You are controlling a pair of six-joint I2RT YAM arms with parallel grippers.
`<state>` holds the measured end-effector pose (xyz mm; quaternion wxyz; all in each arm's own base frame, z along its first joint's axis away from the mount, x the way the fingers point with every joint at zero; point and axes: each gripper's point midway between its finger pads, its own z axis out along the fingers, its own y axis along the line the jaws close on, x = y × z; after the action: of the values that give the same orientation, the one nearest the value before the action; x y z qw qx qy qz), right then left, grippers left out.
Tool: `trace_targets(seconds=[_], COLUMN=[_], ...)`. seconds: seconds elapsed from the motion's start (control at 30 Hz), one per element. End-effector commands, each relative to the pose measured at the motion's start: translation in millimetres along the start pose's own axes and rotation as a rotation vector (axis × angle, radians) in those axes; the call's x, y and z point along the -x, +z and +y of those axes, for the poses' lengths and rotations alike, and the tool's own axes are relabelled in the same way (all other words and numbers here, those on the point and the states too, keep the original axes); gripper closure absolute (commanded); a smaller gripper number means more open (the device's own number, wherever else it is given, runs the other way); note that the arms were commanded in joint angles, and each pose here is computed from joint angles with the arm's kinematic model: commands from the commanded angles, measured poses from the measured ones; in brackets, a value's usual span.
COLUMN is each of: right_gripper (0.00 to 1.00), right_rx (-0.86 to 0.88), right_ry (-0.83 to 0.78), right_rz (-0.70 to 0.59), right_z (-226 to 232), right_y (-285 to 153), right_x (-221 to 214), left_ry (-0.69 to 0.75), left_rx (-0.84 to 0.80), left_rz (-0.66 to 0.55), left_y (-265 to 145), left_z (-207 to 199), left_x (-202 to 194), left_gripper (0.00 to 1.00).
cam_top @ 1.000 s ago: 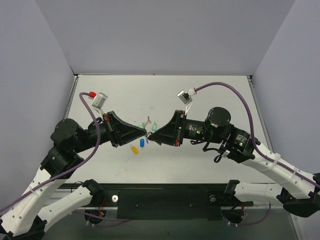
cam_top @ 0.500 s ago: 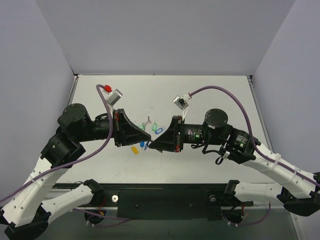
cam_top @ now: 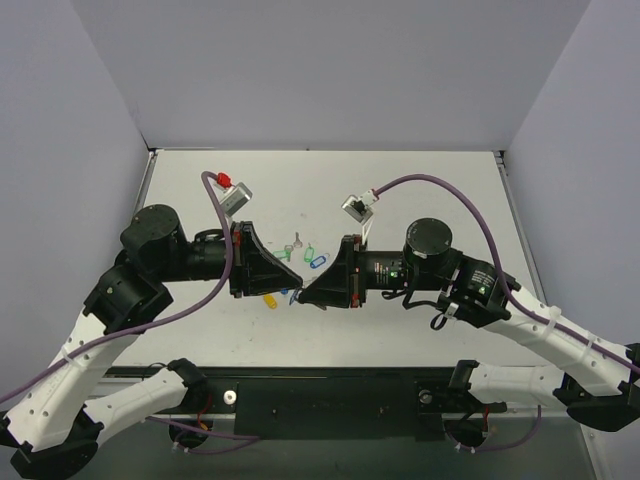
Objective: Remove the keys from the keyring
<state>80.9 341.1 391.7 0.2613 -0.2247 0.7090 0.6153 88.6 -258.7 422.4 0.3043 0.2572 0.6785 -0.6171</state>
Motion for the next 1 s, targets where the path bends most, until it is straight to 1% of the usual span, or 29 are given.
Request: trace_targets(seconds=[0.0, 0.07, 0.1, 0.23, 0.33, 0.43, 0.57, 0.7, 0.87, 0.97], right_gripper=[0.87, 0.77, 0.76, 0.77, 0.83, 0.80, 0.74, 0.74, 0.73, 0.76], right_rx=[0.075, 0.084, 0.090, 0.098, 0.102, 0.102, 0.107, 0.103, 0.097, 0.094], right_ry=[-0.064, -0.067, -0.069, -0.065, -0.061, -0.054, -0.048, -0.045, -0.046, -0.042], right_rz=[-0.129, -0.137, -0.141, -0.149, -0.145, -0.139, -0.137, -0.135, -0.136, -0.137], right_z=[29, 31, 33, 34, 34, 33, 32, 29, 27, 25], right_y=[-2, -2, -3, -2, -1, 1, 0, -1, -3, -3], right_x=[37, 39, 40, 41, 40, 39, 37, 34, 31, 31], left_ry=[0.006, 0.003, 0.003, 0.000, -0.006, -0.004, -0.019, -0.027, -0.027, -0.033], left_rx=[-0.035, -0.026, -0.027, -0.016, -0.007, -0.001, 0.025, 0.040, 0.055, 0.066], left_rz=[0.015, -0.001, -0.005, -0.029, -0.040, -0.056, -0.092, -0.135, -0.157, -0.161], left_y=[-7, -8, -8, -9, -8, -9, -9, -10, -11, -11], left_z=[-15, -14, -15, -14, -13, -13, -10, -10, -9, -6], left_x=[-5, -3, -2, 2, 3, 6, 13, 19, 23, 23], left_gripper=[1.00, 1.00, 1.00, 1.00, 1.00, 1.00, 1.00, 1.00, 1.00, 1.00])
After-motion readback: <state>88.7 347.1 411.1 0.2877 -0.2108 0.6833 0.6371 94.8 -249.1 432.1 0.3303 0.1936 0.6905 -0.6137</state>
